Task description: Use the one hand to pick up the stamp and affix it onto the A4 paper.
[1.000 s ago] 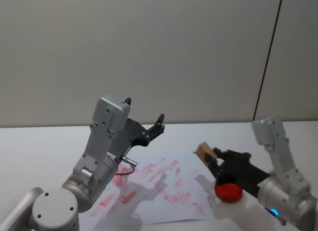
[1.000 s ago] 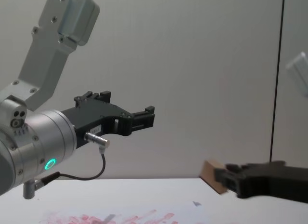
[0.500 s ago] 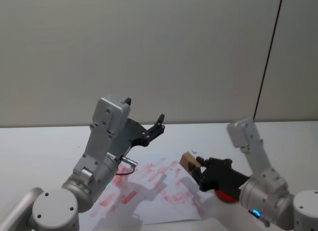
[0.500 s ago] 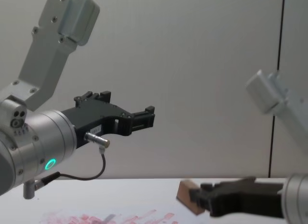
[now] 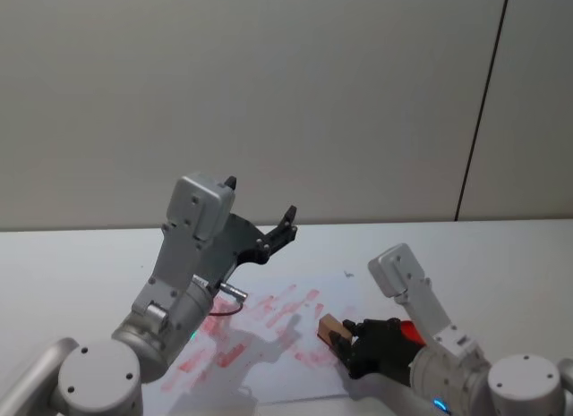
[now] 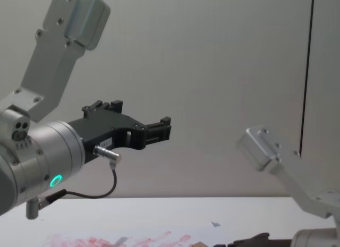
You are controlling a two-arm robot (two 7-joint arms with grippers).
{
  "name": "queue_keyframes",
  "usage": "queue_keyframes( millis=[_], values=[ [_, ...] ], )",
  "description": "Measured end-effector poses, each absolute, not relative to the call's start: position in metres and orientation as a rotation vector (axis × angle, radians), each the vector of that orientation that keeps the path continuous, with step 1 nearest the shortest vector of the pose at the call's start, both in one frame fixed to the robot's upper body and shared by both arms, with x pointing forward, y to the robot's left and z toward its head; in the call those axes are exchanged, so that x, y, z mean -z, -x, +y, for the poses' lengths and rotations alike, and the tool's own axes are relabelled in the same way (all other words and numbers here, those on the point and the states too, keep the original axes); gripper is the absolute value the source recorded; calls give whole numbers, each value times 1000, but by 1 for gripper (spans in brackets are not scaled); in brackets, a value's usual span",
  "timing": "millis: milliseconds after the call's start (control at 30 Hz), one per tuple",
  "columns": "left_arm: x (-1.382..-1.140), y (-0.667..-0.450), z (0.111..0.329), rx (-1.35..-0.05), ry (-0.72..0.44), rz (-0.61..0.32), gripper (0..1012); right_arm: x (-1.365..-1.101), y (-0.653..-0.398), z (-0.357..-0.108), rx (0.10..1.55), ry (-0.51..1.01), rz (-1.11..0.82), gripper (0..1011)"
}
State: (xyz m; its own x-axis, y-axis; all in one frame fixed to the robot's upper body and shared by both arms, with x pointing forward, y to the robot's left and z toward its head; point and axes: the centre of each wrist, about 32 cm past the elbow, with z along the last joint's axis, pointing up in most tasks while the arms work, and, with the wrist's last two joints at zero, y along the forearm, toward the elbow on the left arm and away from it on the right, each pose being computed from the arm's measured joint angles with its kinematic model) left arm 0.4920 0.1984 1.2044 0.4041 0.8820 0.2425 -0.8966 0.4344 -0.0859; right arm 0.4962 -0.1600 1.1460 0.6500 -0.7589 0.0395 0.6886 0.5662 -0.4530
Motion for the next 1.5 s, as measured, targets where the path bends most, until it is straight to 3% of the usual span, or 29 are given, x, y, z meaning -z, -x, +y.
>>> queue_keyframes(
  millis=[533,867,1233,1500],
  values=[
    [-1204,-492,198,-1124,-61,-268,1001,-1140,-498,-154,857,476,175,223],
    [-1204,-492,198,-1124,-61,-268,1002,-1166,-498,-159,877,355,171,224],
    [-1204,-492,198,-1124,-61,-268,1001,-1203,-491,-193,964,219,175,224],
    [-1204,-492,198,-1124,-61,-268,1002,-1208,-483,-218,1010,245,181,224]
  ],
)
